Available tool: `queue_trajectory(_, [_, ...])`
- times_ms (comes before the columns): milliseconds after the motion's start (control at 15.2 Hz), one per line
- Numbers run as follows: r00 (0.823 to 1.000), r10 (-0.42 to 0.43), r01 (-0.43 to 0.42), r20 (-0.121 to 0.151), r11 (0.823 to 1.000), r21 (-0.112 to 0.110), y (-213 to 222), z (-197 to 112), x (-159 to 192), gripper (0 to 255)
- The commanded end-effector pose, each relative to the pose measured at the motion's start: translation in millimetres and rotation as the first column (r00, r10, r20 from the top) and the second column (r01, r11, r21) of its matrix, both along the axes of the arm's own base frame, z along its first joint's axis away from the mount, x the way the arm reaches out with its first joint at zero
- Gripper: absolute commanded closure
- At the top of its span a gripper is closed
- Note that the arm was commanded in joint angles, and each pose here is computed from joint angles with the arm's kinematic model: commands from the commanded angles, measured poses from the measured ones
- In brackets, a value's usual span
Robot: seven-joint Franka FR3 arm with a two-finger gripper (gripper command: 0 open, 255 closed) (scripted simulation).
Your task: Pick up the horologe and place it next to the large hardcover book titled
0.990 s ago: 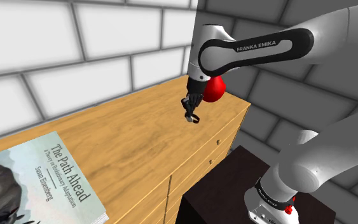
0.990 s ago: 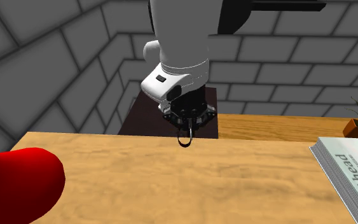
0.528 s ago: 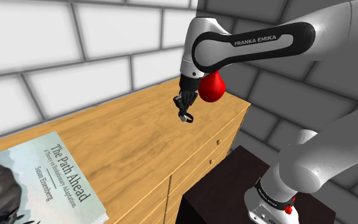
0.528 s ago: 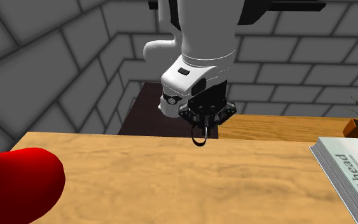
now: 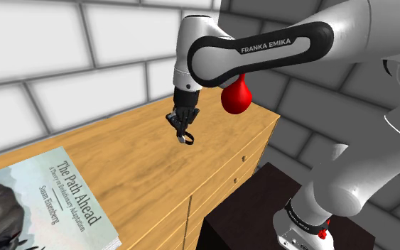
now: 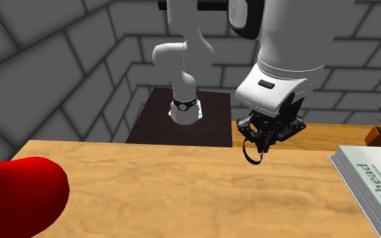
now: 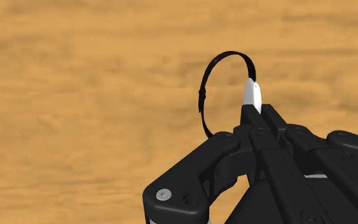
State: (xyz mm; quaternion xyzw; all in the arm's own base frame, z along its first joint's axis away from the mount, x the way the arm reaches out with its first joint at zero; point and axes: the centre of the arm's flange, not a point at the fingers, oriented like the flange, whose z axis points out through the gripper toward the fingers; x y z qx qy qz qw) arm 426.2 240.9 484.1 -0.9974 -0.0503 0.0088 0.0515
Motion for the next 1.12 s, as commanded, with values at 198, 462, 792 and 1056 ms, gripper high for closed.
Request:
queue_trajectory(198, [1.0,-0.001,0.001,-0.001,1.0,0.001,70.5,-1.0,7.9,255])
queue_trajectory(462, [1.0,-0.001,0.001,-0.001,1.0,0.001,122.9,-1.0,14.2,255])
queue_trajectory(792, [1.0,-0.001,0.001,-0.001,1.0,0.001,188.4,-1.0,22.0,255])
queue_trajectory(1056, [1.0,-0.001,0.001,-0.001,1.0,0.001,240.8,-1.0,28.2,255])
